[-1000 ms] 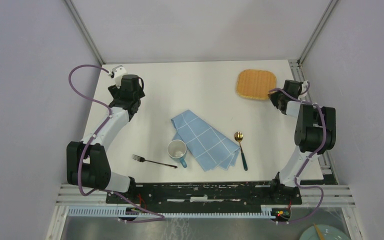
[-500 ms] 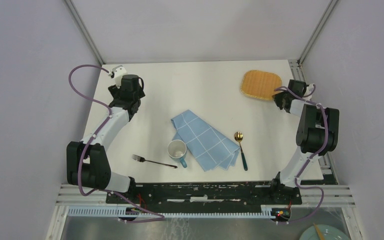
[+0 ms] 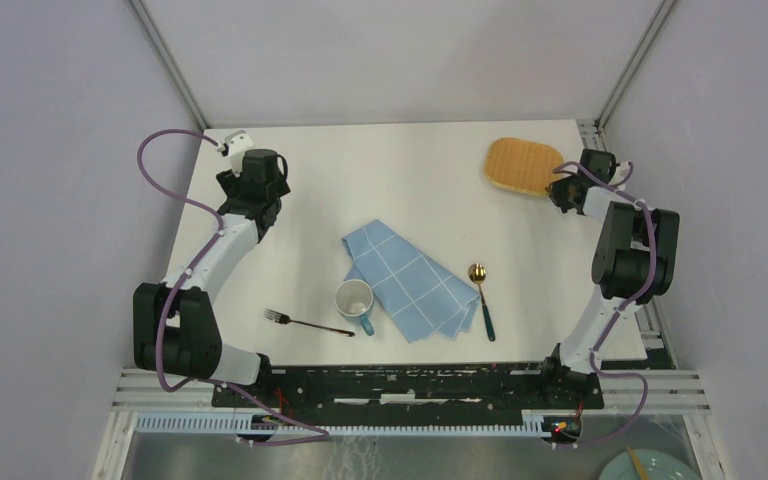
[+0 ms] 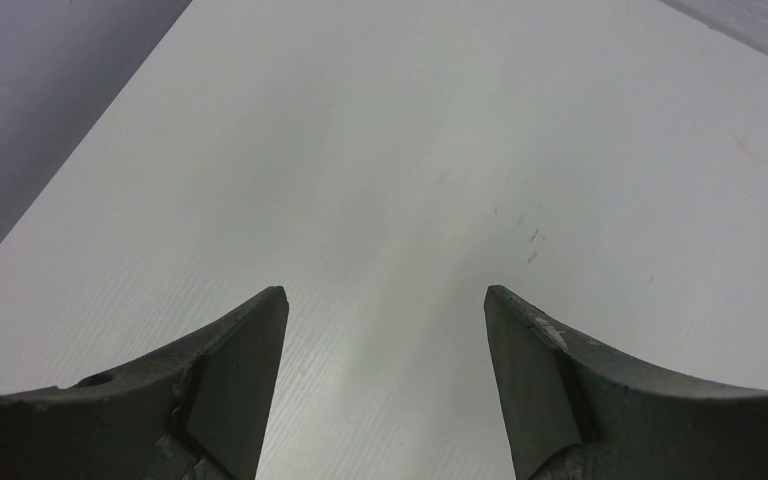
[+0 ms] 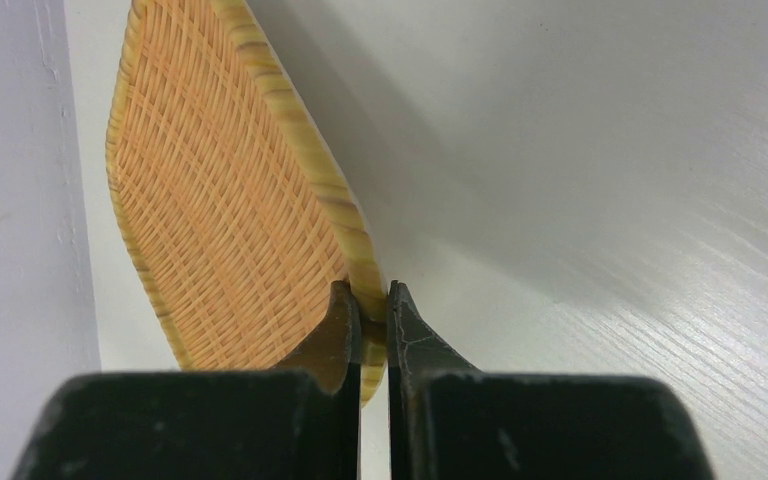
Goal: Set the dinner table for one person
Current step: Move the plate to the center of the board.
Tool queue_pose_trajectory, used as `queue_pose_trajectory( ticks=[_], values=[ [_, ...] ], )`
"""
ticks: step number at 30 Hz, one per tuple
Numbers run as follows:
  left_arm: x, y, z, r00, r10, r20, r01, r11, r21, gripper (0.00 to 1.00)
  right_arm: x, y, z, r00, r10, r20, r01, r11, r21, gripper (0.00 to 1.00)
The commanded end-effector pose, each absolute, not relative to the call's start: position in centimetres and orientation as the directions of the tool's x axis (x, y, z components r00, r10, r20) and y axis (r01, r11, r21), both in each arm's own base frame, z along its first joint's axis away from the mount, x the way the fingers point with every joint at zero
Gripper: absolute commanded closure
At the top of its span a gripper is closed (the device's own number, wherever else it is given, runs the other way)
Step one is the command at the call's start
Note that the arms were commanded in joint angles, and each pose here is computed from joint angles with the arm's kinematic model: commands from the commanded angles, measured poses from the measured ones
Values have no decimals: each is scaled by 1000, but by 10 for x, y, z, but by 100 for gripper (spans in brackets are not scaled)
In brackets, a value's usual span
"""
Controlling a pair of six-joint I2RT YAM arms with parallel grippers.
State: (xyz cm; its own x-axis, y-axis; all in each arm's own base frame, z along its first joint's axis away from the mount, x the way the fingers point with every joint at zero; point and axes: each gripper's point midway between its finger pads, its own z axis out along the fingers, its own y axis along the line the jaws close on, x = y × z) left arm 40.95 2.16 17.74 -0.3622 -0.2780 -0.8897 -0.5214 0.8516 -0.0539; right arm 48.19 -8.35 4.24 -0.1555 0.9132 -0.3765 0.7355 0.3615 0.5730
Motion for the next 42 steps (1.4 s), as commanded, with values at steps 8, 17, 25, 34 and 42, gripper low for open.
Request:
queue_pose_trajectory(
  ticks=[8, 17, 25, 34, 42],
  values=[
    [418, 17, 211, -274, -295, -915, -506, 853, -124, 21, 420, -90, -15, -351, 865, -358, 852, 454, 262, 95],
    [417, 18, 209, -273, -297, -915, -510, 851, -124, 21, 419, -90, -14, -358, 857, -371, 842, 468, 269, 79],
    [416, 19, 210, -271, -297, -916, -510, 851, -125, 21, 418, -89, -14, -358, 859, -365, 845, 465, 265, 71],
    [416, 18, 207, -272, -302, -914, -510, 850, -129, 20, 415, -94, 5, -337, 847, -410, 838, 469, 279, 56],
    [418, 15, 204, -276, -313, -909, -503, 852, -141, 19, 431, -92, 46, -321, 826, -464, 788, 504, 353, 54]
  ],
)
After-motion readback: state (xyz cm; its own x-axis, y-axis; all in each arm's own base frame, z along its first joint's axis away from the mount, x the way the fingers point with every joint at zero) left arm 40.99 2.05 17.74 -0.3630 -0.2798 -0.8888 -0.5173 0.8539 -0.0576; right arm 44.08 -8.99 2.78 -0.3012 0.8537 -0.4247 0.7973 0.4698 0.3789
